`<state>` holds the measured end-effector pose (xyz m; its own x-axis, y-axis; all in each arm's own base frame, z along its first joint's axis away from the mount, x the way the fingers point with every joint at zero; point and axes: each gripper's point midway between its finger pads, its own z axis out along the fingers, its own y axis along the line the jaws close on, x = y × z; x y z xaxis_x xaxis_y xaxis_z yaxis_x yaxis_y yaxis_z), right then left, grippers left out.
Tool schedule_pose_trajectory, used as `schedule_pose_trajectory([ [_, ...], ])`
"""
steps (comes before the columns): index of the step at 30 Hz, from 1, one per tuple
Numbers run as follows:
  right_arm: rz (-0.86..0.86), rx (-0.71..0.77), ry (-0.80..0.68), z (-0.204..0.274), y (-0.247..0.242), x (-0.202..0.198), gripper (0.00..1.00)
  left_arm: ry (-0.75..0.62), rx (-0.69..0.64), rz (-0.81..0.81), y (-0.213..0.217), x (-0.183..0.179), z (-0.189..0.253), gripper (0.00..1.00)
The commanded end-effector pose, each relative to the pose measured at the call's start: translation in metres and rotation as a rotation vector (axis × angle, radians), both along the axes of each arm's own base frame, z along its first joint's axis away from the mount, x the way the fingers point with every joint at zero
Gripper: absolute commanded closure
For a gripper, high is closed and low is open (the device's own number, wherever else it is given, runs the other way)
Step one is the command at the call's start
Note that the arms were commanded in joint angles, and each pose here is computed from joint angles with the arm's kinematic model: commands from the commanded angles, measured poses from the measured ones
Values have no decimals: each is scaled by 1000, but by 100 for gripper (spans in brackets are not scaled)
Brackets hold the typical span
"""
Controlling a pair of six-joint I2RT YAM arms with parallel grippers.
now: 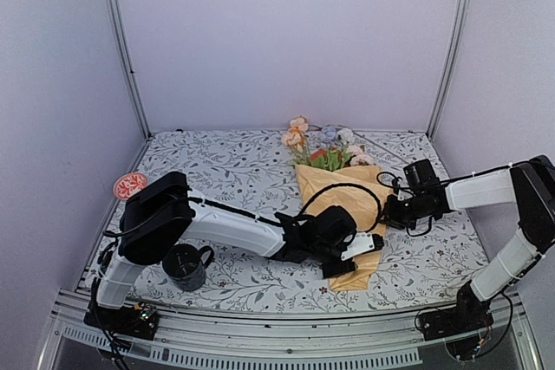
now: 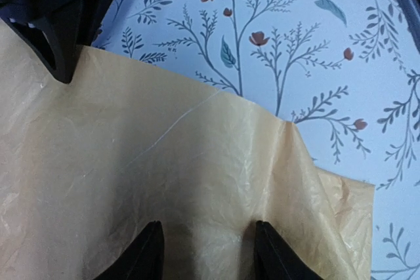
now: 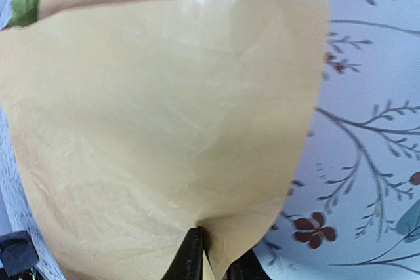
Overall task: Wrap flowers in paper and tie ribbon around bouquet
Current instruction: Fold the two-thirds-folded wrapping paper at the center of the board, then press the fold line on the folded bouquet.
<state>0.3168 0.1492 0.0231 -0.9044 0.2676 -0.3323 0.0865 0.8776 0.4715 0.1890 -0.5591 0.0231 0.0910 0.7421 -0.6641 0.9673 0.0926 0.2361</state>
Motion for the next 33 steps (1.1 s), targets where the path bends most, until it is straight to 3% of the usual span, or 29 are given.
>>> schedule_pose_trajectory([
  [1, -120, -40, 31, -13, -30, 13, 79, 128, 180, -111, 36, -40, -54, 52],
  [3, -148, -41, 32, -10, -40, 14, 66, 134, 184, -115, 38, -42, -55, 52],
  [7, -145, -52, -29, 22, -45, 18, 55, 136, 181, -113, 39, -41, -56, 52],
  [12, -135, -159, -184, 85, -40, 12, 51, 156, 181, -113, 39, -43, -60, 52],
  [15, -32, -151, -260, 104, -3, -3, 50, 167, 186, -108, 42, -43, -63, 52],
  [20, 182, -62, -169, 67, 56, -34, 52, 180, 187, -103, 44, -43, -63, 52],
  [23, 370, 153, -92, 41, 102, -53, 57, 183, 179, -104, 42, -43, -60, 52],
  [28, 254, 19, 81, -27, 79, -55, 63, 196, 131, -112, 38, -48, -38, 51],
  [33, 176, -57, 146, -52, 59, -56, 64, 223, 109, -144, 48, -72, -19, 51],
])
